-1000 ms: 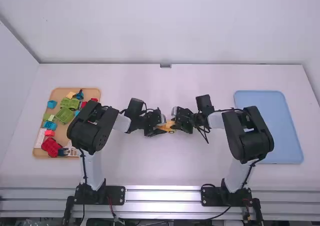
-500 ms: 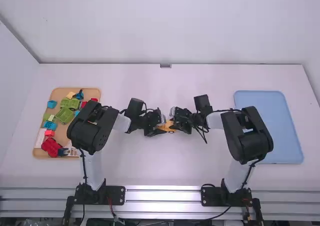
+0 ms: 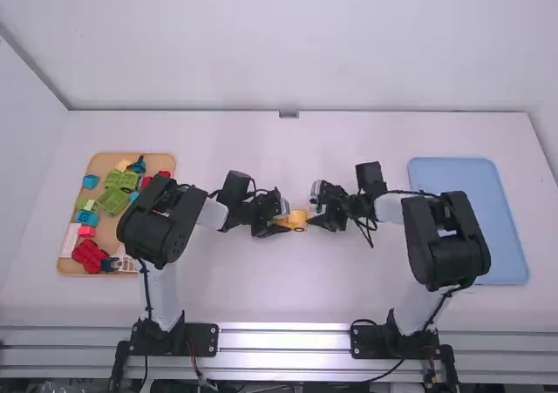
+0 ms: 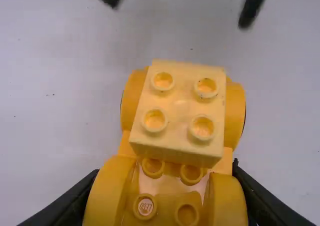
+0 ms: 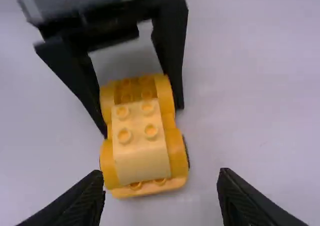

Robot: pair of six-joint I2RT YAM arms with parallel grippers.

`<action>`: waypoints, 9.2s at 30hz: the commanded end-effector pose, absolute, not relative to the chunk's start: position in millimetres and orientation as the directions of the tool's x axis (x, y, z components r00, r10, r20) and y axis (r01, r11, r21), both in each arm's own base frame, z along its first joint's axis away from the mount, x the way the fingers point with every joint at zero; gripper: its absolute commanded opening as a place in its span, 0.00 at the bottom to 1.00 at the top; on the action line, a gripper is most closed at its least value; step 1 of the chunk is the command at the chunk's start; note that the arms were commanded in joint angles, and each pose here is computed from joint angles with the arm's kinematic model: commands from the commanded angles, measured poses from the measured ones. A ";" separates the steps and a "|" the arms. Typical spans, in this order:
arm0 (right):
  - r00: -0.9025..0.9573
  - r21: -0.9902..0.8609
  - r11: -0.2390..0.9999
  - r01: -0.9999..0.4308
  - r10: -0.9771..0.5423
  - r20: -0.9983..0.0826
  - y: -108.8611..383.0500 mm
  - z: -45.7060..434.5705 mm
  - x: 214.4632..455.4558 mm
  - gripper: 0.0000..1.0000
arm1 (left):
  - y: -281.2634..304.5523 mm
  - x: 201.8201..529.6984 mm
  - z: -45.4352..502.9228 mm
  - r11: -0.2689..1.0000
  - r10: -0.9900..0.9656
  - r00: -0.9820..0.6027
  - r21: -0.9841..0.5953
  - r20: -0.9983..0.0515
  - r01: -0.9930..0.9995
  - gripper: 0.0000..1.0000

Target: Assemble lego blocks to make yellow taxi

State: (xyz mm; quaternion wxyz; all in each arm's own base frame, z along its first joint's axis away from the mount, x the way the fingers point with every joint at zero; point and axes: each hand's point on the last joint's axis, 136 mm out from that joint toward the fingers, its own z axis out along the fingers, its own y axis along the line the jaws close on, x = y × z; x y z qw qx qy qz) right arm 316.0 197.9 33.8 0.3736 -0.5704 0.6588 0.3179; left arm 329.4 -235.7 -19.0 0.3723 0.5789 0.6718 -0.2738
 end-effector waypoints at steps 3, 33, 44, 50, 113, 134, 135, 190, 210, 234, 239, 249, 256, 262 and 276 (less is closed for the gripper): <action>-0.006 -0.035 0.091 -0.995 -0.416 -0.909 207.4 61.0 310.5 0.12 | -218.2 311.8 -57.8 0.233 0.650 -0.173 -0.022 -0.740 0.972 0.38; -0.116 0.054 0.105 -0.993 -0.761 -0.638 209.7 -11.1 305.8 0.00 | -219.9 310.5 -58.1 0.228 0.653 -0.169 -0.021 -0.739 0.973 0.35; -0.106 0.020 0.115 -0.993 -0.810 -0.576 204.2 -35.3 298.7 0.00 | -217.8 312.4 -57.8 0.235 0.650 -0.173 -0.020 -0.740 0.972 0.34; -0.110 0.027 0.115 -0.993 -0.817 -0.566 205.5 -40.9 296.8 0.00 | -217.8 312.5 -57.5 0.235 0.649 -0.173 -0.021 -0.741 0.972 0.33; -0.044 -0.032 0.171 -0.985 -0.422 -0.905 200.8 88.9 326.2 0.99 | -219.9 317.3 -52.4 0.247 0.639 -0.170 -0.008 -0.750 0.969 0.99; -0.050 0.020 0.173 -0.985 -0.170 -0.984 272.5 177.9 339.6 0.99 | -43.5 345.6 203.4 0.929 0.251 -0.431 0.092 -0.866 0.357 0.99; -0.062 0.036 0.158 -0.987 -0.162 -0.985 281.5 188.8 340.0 0.99 | -12.3 343.9 219.0 0.990 0.083 -0.452 0.023 -0.888 0.138 0.99; 0.111 -0.190 0.146 -0.971 -0.432 -0.895 368.8 232.7 337.9 0.99 | 260.7 468.2 142.9 0.843 -0.473 -0.820 0.107 -0.321 -0.528 0.99; 0.079 -0.166 0.174 -0.971 -0.422 -0.903 365.0 234.7 343.6 0.99 | 263.1 472.1 44.9 0.994 -0.013 -0.981 0.102 -0.193 -0.034 0.85; 0.070 -0.154 0.170 -0.973 -0.417 -0.906 369.7 235.3 339.2 0.99 | 271.0 460.5 14.3 0.923 0.386 -0.901 0.091 -0.201 0.375 0.50; 0.069 -0.152 0.169 -0.974 -0.418 -0.906 369.5 234.8 338.8 0.99 | 276.1 455.1 5.6 0.931 0.363 -0.915 0.101 -0.174 0.350 0.51; 0.068 -0.151 0.168 -0.974 -0.419 -0.906 369.6 234.5 338.6 0.99 | 271.8 455.5 -4.9 0.930 0.366 -0.913 0.091 -0.181 0.355 0.38; 0.070 -0.153 0.168 -0.974 -0.418 -0.906 369.7 234.7 338.7 0.99 | 273.2 458.0 1.9 0.948 0.318 -0.928 0.096 -0.194 0.305 0.19; 0.022 -0.146 0.258 -0.955 -0.430 -0.903 359.5 234.0 356.8 0.99 | 278.4 471.9 51.1 0.981 0.193 -0.932 0.096 -0.306 0.171 0.21; -0.068 -0.079 0.329 -0.941 -0.413 -0.908 325.8 230.9 380.8 0.99 | 197.2 442.9 172.5 0.946 0.308 -0.761 0.098 -0.570 0.310 0.07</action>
